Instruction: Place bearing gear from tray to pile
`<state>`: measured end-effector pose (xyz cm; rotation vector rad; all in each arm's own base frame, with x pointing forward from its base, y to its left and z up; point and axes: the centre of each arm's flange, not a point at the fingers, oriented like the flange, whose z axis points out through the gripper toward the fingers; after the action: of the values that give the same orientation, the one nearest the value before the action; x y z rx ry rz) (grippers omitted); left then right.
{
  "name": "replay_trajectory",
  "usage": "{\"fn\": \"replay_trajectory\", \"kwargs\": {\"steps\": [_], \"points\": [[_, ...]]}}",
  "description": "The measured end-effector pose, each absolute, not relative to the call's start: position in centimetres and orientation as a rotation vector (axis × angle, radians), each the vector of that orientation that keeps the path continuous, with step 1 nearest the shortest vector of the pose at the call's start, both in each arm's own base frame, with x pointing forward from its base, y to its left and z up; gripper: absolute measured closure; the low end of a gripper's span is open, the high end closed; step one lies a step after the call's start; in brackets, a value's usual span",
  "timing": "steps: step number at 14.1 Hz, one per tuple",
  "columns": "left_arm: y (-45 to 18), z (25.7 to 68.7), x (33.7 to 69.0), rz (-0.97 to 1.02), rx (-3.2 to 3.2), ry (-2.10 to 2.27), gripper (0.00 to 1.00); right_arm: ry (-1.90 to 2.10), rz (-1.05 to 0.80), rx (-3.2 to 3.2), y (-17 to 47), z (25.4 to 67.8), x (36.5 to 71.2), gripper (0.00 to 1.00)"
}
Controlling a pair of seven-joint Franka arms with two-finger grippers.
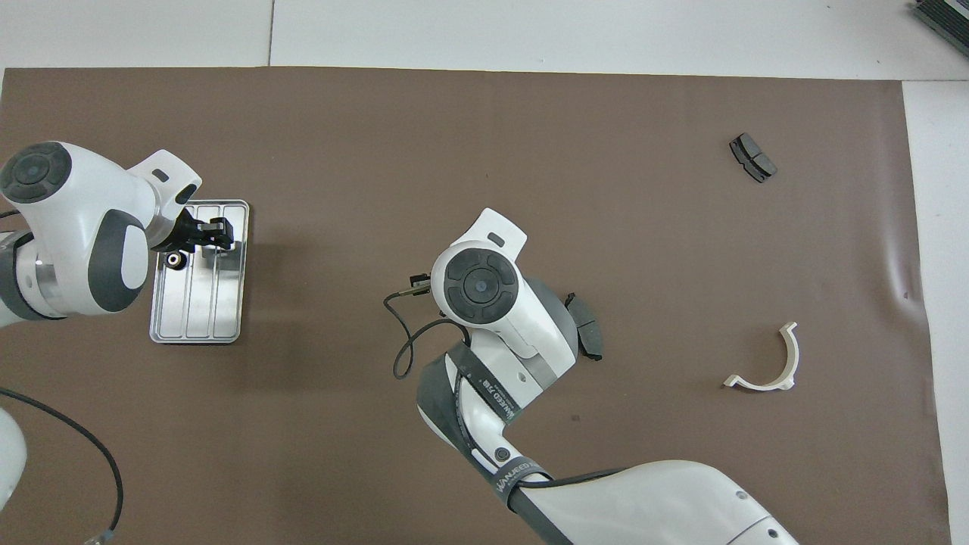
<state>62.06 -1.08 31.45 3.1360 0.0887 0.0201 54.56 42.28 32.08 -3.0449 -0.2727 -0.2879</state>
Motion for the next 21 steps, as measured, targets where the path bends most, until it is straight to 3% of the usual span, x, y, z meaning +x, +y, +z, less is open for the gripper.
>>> {"fn": "replay_trajectory", "kwargs": {"steps": [2, 6, 12, 15, 17, 21], "points": [[-1.1, 31.5, 62.1, 0.029, 3.134, 0.113, 0.41, -0.294, -0.295, -3.070, 41.9, 31.1, 54.9, 0.44], [-1.1, 30.6, 61.7, 0.099, 3.129, 0.145, 0.41, -0.288, -0.306, -3.077, 41.3, 31.0, 55.4, 0.44], [-1.2, 30.4, 61.7, 0.128, 3.123, 0.192, 0.42, -0.294, -0.304, -3.078, 41.4, 29.4, 55.3, 0.52], [-1.8, 30.4, 61.7, 0.136, 3.118, 0.207, 0.50, -0.295, -0.305, -3.077, 41.4, 29.2, 55.3, 0.57], [-2.0, 30.3, 61.6, 0.153, 3.116, 0.211, 0.51, -0.295, -0.304, -3.077, 41.4, 29.2, 55.2, 0.77], [-2.0, 30.1, 61.6, 0.164, 3.115, 0.213, 0.54, -0.272, -0.283, -3.097, 40.9, 30.5, 56.1, 0.77]]}}
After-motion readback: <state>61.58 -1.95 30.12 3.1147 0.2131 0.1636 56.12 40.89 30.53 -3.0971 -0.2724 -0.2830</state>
